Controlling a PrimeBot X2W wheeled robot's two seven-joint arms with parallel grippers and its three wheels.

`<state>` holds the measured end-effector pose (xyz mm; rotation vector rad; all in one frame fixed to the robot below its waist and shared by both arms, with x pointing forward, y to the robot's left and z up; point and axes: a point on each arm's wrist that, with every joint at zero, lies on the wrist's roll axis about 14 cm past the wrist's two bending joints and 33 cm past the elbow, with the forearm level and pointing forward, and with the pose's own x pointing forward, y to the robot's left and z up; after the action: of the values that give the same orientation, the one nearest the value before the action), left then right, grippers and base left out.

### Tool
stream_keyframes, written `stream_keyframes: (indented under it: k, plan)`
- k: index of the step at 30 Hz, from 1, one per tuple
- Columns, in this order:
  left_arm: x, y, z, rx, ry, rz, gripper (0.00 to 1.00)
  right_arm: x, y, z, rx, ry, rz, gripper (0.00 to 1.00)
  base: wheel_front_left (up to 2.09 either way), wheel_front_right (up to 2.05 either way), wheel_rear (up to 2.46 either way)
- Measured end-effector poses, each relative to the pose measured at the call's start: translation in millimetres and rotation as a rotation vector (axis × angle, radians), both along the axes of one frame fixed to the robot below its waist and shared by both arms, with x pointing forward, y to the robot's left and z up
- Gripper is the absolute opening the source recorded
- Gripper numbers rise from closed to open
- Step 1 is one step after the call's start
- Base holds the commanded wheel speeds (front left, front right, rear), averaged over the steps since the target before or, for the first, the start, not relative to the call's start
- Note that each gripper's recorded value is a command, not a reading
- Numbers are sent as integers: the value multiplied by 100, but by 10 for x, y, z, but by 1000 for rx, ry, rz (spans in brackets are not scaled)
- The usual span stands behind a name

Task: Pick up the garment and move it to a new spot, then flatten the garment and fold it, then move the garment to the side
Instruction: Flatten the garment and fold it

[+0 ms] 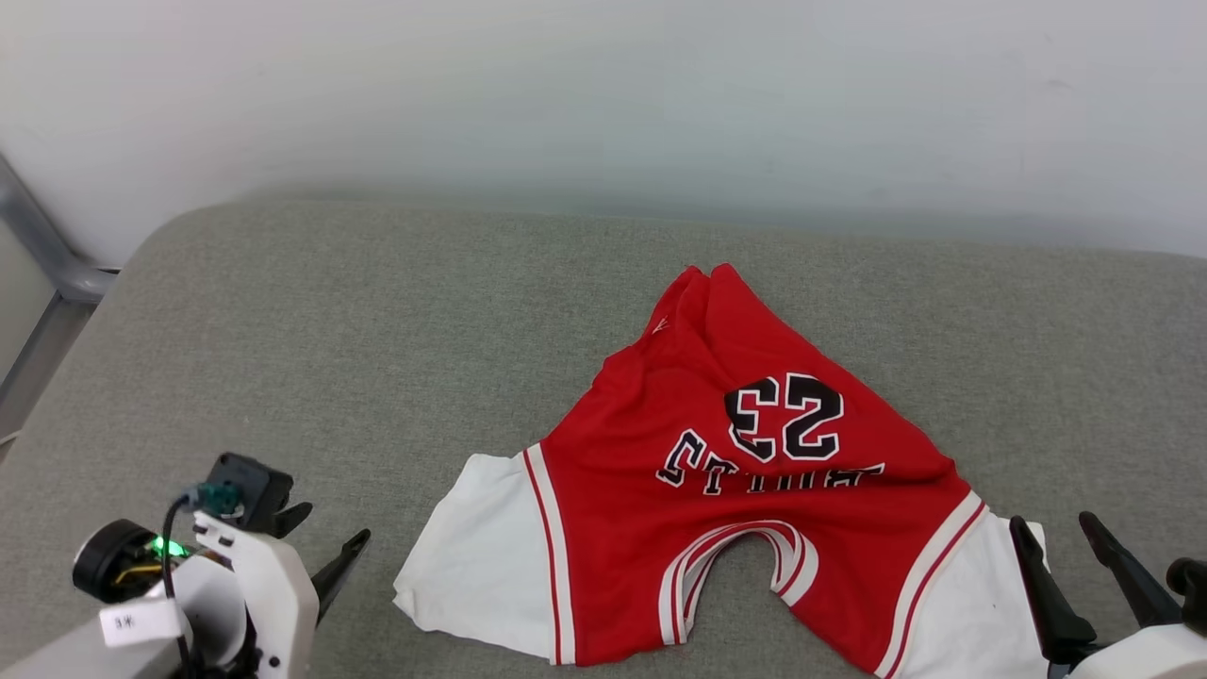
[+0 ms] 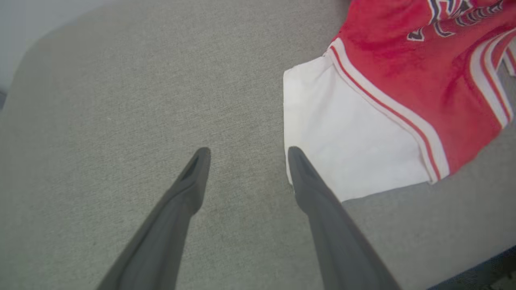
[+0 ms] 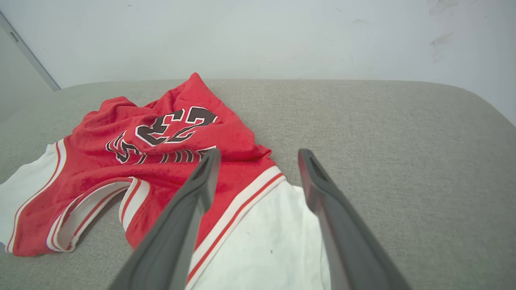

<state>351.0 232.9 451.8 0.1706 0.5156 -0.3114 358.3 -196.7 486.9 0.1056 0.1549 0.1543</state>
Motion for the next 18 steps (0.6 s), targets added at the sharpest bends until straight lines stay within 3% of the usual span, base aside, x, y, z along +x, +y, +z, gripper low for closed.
stream_keyframes:
  k: [10, 18]
  plan:
    - [-8, -246, 98, 5, 244, -79, 100, -26, -30, -47, 0, 18, -12, 100, 0, 0, 0]
    - [-115, -399, -258, 78, 468, -166, 100, 11, -85, -103, -3, 36, -29, 100, 0, 0, 0]
